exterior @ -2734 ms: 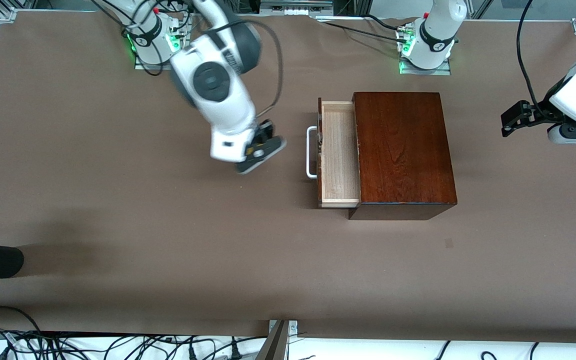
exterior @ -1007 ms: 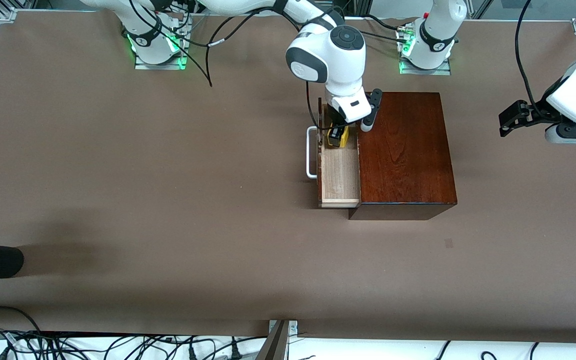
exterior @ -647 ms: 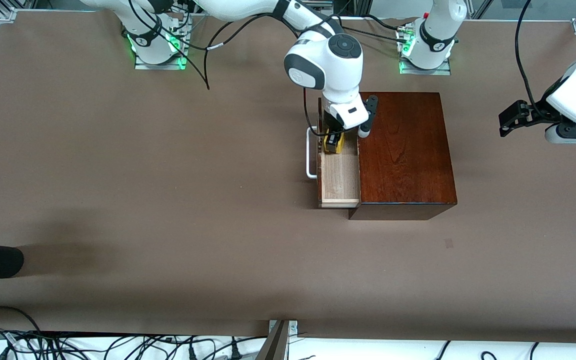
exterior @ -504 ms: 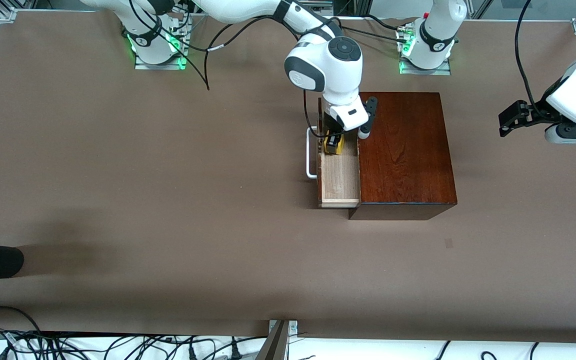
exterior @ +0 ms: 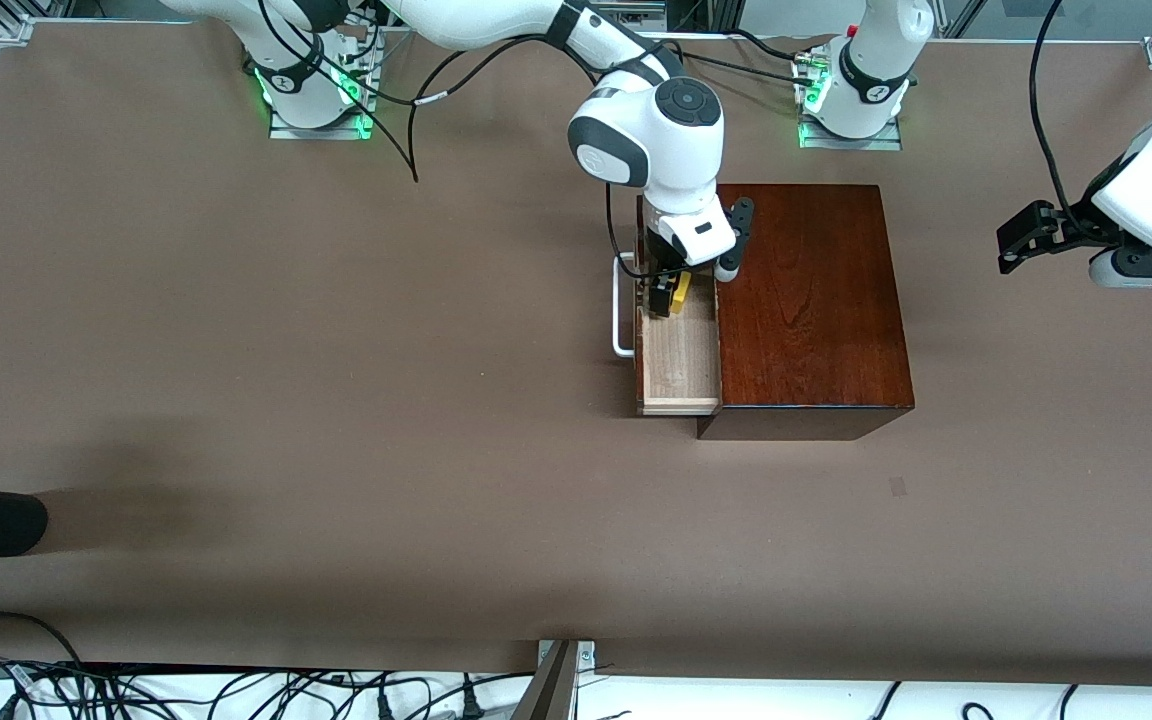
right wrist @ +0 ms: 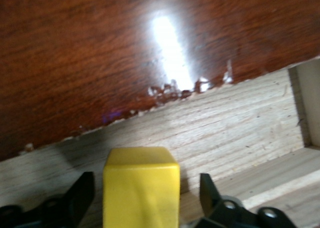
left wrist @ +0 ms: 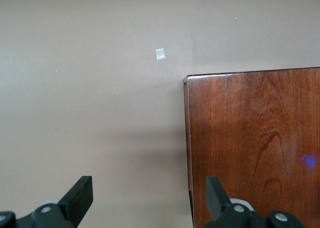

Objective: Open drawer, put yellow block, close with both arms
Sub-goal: 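Lower the cube into the drawer and open the right gripper, then retract the right gripper while the left gripper reaches toward the drawer, then push the drawer front into the box with the left gripper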

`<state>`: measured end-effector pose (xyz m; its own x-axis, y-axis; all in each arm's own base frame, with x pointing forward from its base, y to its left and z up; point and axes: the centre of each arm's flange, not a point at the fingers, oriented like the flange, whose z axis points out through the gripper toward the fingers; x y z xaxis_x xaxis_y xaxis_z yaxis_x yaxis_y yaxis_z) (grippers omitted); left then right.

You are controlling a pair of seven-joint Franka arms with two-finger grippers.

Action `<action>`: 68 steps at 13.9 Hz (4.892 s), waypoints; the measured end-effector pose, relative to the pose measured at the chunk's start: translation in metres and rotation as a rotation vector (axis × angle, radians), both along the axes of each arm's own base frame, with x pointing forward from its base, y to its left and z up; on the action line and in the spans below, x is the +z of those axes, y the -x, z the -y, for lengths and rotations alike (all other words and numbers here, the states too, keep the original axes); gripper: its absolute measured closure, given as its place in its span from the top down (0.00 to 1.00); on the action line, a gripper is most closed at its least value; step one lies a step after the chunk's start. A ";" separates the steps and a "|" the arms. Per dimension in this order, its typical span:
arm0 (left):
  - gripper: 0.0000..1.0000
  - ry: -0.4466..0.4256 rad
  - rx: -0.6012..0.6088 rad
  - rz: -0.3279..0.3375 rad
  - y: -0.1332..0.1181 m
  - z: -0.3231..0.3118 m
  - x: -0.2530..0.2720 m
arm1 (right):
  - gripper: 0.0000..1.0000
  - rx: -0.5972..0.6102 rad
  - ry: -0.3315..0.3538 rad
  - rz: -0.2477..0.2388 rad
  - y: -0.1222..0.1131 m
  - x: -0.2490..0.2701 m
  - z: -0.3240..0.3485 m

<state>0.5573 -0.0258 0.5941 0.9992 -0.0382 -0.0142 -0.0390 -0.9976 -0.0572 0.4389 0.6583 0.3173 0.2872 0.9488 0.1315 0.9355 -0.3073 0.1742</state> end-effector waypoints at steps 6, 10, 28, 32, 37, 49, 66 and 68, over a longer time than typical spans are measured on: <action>1.00 0.000 -0.003 -0.002 -0.002 0.002 -0.002 | 1.00 -0.097 -0.078 0.020 -0.035 0.120 0.037; 1.00 0.093 -0.002 -0.050 0.002 0.012 -0.007 | 1.00 -0.245 -0.091 0.023 -0.089 0.210 0.124; 1.00 0.438 -0.586 -0.322 0.020 0.393 -0.110 | 1.00 -0.966 -0.167 -0.154 -0.159 0.293 0.552; 1.00 0.470 -0.880 -0.199 0.019 0.428 -0.132 | 1.00 -1.036 -0.153 -0.172 -0.145 0.286 0.589; 1.00 0.252 -1.287 -0.144 0.057 0.494 -0.212 | 1.00 -1.094 -0.134 -0.183 -0.149 0.273 0.611; 1.00 -0.031 -1.571 -0.307 0.073 0.479 -0.311 | 1.00 -1.096 -0.121 -0.180 -0.149 0.270 0.607; 1.00 -0.067 -1.437 -0.342 0.012 0.393 -0.256 | 1.00 -1.115 -0.075 -0.250 -0.153 0.248 0.616; 1.00 -0.055 -1.413 -0.251 0.007 0.392 -0.206 | 1.00 -1.117 -0.074 -0.252 -0.153 0.247 0.618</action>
<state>0.5504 -0.4183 0.3880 0.0961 -0.9718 -0.2152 -0.9917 -0.1121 0.0635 0.5917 0.0408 0.5646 0.9901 0.1401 -0.0039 0.1399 -0.9896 -0.0325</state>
